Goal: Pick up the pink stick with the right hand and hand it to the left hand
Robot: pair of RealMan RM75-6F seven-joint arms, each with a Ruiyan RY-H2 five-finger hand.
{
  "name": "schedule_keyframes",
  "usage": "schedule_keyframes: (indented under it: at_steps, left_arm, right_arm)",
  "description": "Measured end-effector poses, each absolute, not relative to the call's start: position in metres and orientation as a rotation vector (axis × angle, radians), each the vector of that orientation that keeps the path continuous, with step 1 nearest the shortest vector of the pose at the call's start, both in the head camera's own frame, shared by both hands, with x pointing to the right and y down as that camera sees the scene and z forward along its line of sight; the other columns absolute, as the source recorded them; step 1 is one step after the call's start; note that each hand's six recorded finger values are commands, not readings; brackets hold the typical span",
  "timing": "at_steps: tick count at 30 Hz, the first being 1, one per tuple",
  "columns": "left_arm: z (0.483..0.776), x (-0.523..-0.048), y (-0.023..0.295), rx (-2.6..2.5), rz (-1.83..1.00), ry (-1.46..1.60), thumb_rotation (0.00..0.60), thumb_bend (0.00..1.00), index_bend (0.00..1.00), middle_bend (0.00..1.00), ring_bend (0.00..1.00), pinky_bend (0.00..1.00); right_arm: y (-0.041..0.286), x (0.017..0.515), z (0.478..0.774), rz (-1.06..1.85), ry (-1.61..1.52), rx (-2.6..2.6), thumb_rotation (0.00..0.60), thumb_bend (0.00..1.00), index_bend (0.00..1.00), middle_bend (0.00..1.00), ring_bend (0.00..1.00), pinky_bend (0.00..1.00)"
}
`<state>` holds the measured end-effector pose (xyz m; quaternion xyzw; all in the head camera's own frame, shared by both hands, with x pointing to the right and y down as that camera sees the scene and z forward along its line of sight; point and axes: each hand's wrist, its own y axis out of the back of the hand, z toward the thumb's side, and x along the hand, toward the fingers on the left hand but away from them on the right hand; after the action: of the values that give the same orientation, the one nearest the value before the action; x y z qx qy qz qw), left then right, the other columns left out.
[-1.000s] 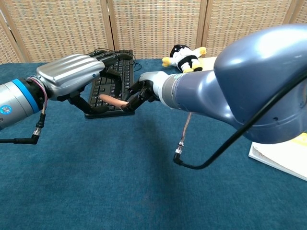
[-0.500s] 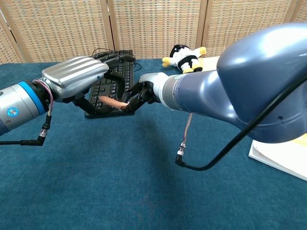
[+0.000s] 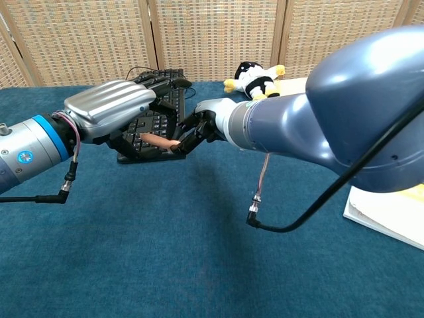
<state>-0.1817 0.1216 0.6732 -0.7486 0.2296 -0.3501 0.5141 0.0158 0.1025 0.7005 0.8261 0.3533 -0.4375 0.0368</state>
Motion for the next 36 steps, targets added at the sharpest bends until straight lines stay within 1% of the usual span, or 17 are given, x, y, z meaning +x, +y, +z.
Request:
schedule_keyframes:
  at_steps: [8, 12, 14, 21, 25, 36]
  left_arm:
    - [0.673, -0.178, 0.122, -1.788, -0.837, 0.553, 0.6, 0.41, 0.56, 0.0, 0.0, 0.0]
    - [0.672, -0.177, 0.122, -1.786, -0.836, 0.554, 0.6, 0.48, 0.58, 0.0, 0.0, 0.0]
    - [0.672, -0.177, 0.122, -1.78, -0.836, 0.551, 0.6, 0.49, 0.6, 0.0, 0.0, 0.0]
    - [0.672, -0.175, 0.121, -1.766, -0.839, 0.547, 0.6, 0.52, 0.7, 0.0, 0.0, 0.0]
    - [0.671, -0.174, 0.12, -1.748, -0.839, 0.544, 0.6, 0.52, 0.74, 0.0, 0.0, 0.0]
    - [0.67, -0.178, 0.116, -1.709, -0.846, 0.543, 0.6, 0.53, 0.79, 0.0, 0.0, 0.0]
  right_arm:
    - [0.103, 0.018, 0.7, -1.34, 1.08, 2.533, 0.6, 0.64, 0.69, 0.17, 0.0, 0.05]
    - [0.103, 0.019, 0.699, -1.34, 1.076, 2.534, 0.6, 0.64, 0.69, 0.17, 0.0, 0.05]
    - [0.103, 0.019, 0.699, -1.34, 1.074, 2.535, 0.6, 0.64, 0.69, 0.16, 0.0, 0.05]
    - [0.103, 0.021, 0.697, -1.341, 1.067, 2.541, 0.6, 0.64, 0.7, 0.16, 0.0, 0.05]
    - [0.103, 0.023, 0.696, -1.343, 1.066, 2.545, 0.6, 0.64, 0.71, 0.17, 0.0, 0.05]
    - [0.1, 0.032, 0.698, -1.363, 1.075, 2.537, 0.6, 0.64, 0.73, 0.17, 0.0, 0.05]
